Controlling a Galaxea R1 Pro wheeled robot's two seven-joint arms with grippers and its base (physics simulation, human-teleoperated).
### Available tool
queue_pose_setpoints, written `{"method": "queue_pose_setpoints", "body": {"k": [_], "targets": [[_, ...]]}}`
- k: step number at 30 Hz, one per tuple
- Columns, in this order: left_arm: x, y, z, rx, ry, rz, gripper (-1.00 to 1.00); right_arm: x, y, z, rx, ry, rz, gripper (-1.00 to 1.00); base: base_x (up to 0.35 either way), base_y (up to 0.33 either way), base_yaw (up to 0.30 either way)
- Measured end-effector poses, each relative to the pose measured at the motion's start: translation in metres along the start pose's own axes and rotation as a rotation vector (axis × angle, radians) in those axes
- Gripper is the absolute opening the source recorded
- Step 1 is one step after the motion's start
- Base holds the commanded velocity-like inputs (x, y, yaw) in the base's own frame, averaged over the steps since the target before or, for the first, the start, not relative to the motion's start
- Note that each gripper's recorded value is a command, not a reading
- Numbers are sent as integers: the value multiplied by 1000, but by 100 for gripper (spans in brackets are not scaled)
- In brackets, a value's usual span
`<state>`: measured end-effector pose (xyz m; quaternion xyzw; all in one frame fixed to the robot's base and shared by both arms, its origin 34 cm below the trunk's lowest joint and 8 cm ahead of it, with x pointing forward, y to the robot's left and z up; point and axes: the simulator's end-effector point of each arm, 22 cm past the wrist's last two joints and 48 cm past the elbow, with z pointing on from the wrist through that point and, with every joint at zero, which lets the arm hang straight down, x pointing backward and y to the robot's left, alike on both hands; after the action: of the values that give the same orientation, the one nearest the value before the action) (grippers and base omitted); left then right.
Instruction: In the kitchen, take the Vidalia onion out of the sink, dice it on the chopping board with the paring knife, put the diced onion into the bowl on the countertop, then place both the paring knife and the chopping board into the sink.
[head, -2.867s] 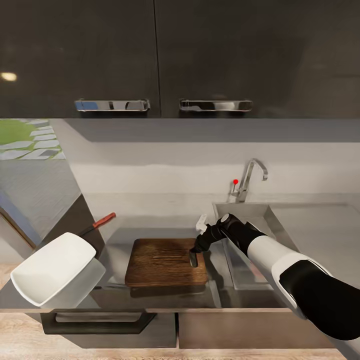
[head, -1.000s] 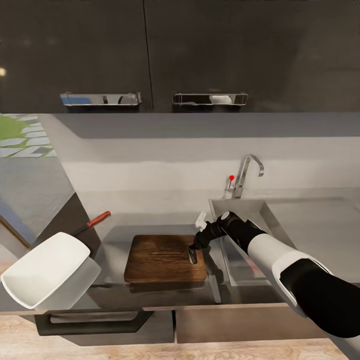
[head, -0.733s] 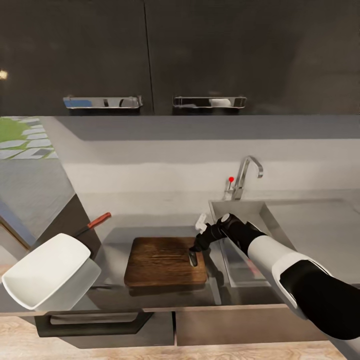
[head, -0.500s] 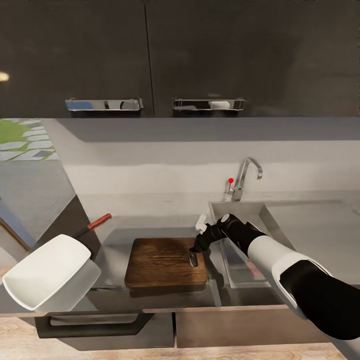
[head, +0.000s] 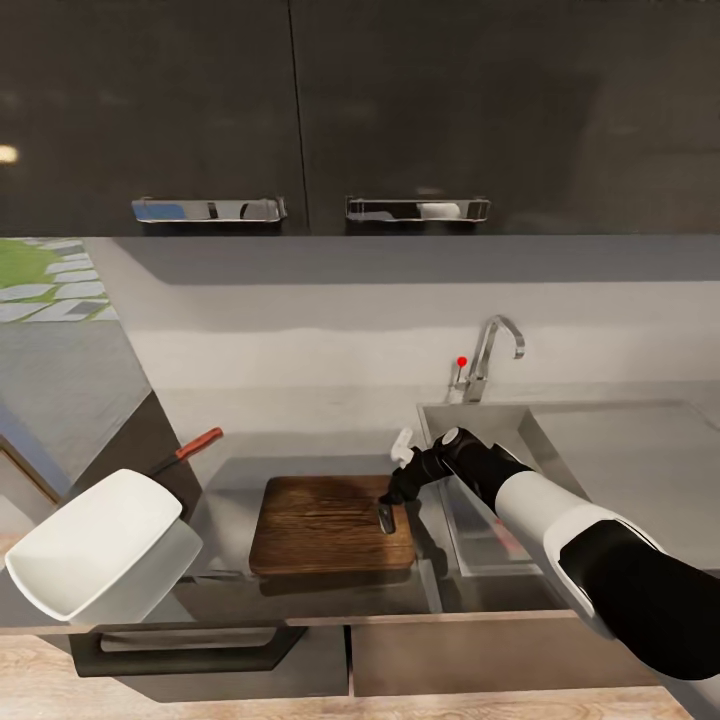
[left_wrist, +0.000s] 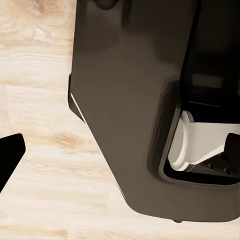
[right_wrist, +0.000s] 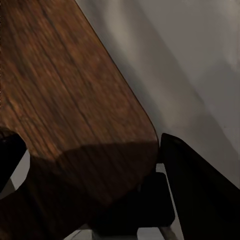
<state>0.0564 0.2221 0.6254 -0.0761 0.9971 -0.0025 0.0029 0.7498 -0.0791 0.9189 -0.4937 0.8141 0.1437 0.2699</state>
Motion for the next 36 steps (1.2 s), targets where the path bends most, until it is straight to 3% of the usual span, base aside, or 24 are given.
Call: {"method": "queue_pose_setpoints", "body": {"k": [7,8,36], "targets": [[0,0,0,0,0,0,100,0,0,0,0,0,1,-100,0,0,0],[0,0,0,0,0,0,100,0,0,0,0,0,1,100,0,0,0],[0,0,0,0,0,0,100,10,-11,-7,16,7,11,100,0,0,0]]}}
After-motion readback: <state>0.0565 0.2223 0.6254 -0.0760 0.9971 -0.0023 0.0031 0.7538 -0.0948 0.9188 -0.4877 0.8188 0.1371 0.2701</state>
